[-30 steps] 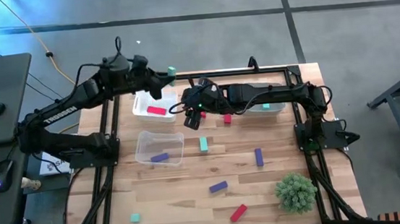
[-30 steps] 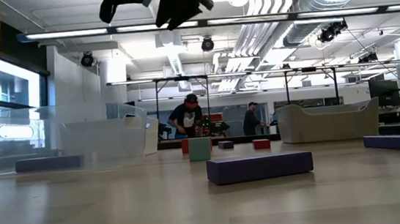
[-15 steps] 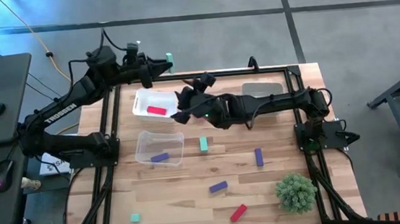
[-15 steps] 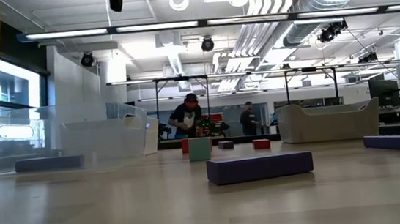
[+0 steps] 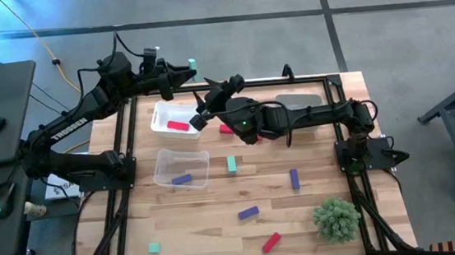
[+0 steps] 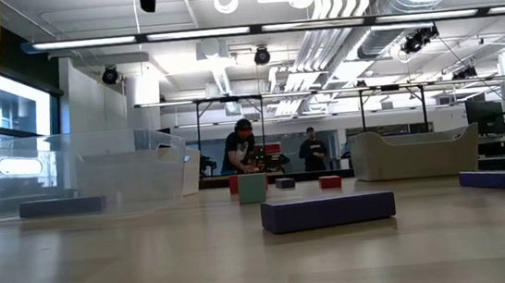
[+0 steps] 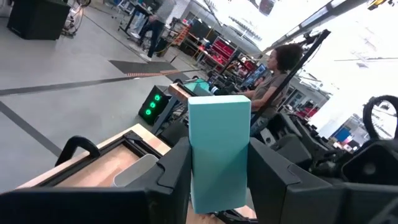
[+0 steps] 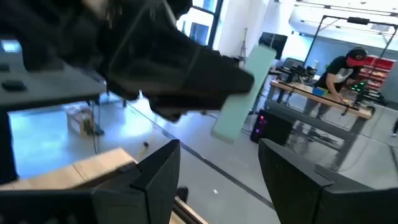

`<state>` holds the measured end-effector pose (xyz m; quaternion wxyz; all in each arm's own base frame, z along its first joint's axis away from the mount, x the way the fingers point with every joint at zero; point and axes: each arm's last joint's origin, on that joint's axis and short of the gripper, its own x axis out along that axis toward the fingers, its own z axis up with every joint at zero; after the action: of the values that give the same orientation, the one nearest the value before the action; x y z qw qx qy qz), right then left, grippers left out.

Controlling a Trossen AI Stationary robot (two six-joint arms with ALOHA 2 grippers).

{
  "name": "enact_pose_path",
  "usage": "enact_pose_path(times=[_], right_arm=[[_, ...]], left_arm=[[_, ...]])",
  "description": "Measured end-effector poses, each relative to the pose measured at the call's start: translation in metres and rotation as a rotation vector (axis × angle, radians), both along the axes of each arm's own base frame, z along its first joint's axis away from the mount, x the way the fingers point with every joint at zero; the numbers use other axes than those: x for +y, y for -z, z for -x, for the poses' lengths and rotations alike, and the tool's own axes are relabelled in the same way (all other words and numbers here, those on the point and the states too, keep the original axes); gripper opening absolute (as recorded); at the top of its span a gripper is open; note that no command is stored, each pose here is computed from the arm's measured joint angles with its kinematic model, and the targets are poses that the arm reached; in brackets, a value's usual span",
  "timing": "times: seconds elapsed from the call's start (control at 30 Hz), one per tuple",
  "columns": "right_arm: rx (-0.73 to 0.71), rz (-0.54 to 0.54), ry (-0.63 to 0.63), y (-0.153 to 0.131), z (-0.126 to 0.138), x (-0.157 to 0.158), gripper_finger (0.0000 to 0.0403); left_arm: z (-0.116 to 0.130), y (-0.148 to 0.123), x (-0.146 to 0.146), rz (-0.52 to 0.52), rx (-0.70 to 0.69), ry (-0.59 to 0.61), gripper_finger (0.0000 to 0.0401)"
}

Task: Sort & place blocks by color
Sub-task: Put the light blue block into the grey bin

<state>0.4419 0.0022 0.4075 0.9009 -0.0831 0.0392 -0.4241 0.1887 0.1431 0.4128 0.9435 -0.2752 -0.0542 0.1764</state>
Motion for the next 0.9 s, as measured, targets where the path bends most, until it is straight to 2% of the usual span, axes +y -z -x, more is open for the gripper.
enact_pose_path(times=[0.37, 0.63, 0.77, 0.9], right_arm=[[-0.083, -0.06, -0.005, -0.001, -0.001, -0.012, 0.0209], [-0.107, -0.08, 0.014, -0.001, 0.0, -0.021, 0.0208], [-0.089, -0.098, 0.019, 0.003, 0.0, -0.023, 0.0189], [-0.084, -0.099, 0.018, 0.003, 0.0, -0.023, 0.0151]], left_arm=[[-0.001, 0.001, -0.001, -0.048, 0.024, 0.004, 0.0101], [-0.012, 0.008, 0.002, -0.041, 0.054, 0.026, 0.0101], [-0.017, 0.011, 0.005, -0.036, 0.062, 0.027, 0.0102], [-0.017, 0.01, 0.005, -0.042, 0.054, 0.028, 0.0101]])
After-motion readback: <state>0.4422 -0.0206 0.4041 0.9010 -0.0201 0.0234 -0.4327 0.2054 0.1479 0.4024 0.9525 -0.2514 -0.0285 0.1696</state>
